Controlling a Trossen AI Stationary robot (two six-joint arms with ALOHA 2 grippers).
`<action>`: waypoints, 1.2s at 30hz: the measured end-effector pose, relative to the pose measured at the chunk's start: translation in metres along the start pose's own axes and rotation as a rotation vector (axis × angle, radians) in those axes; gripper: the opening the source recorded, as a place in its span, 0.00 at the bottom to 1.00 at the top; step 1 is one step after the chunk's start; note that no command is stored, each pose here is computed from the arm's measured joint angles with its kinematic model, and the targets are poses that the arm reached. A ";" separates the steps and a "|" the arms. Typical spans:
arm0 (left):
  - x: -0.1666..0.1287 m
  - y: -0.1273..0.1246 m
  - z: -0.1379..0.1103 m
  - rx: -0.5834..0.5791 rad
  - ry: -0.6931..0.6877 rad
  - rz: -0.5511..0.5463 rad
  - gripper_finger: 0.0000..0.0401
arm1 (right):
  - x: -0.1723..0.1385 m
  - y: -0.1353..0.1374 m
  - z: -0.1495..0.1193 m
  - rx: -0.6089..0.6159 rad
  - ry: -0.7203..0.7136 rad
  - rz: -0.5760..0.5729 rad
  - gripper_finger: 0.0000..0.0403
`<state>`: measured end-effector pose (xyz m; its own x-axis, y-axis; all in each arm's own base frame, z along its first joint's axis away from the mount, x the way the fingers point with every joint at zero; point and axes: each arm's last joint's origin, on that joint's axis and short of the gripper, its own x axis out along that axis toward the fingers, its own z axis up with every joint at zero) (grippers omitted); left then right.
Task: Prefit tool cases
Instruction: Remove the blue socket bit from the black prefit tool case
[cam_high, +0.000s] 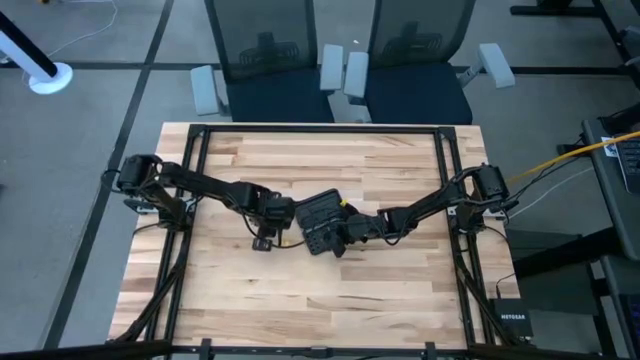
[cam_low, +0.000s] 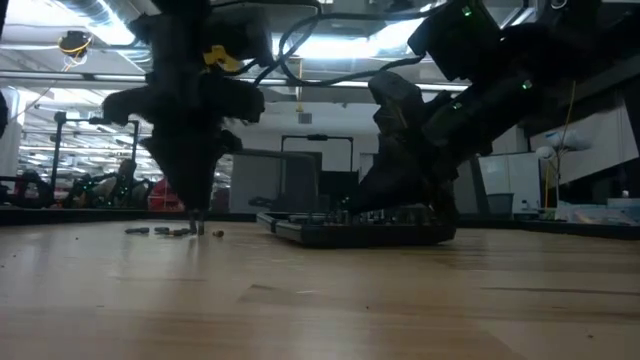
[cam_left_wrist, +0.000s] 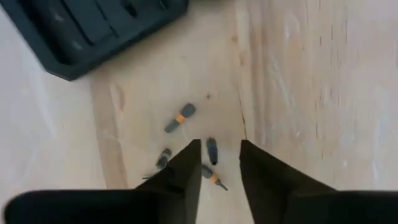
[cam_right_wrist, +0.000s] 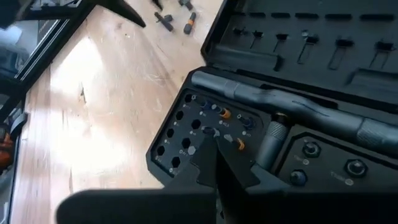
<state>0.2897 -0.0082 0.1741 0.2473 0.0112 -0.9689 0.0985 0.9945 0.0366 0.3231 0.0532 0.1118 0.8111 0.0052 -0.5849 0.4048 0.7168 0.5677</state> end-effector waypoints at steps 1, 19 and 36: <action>-0.003 0.001 0.003 -0.010 -0.010 0.001 0.30 | 0.000 0.000 0.000 -0.012 0.001 0.002 0.00; 0.003 -0.008 0.066 0.088 -0.403 -0.059 0.42 | -0.073 -0.004 0.011 -0.122 0.196 -0.288 0.00; 0.027 -0.008 0.068 0.246 -0.265 0.003 0.41 | -0.070 -0.007 0.009 -0.100 0.200 -0.314 0.00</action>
<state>0.3611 -0.0228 0.1646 0.4863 -0.0457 -0.8726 0.3186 0.9392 0.1284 0.2671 0.0420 0.1544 0.5514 -0.0969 -0.8286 0.5693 0.7697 0.2889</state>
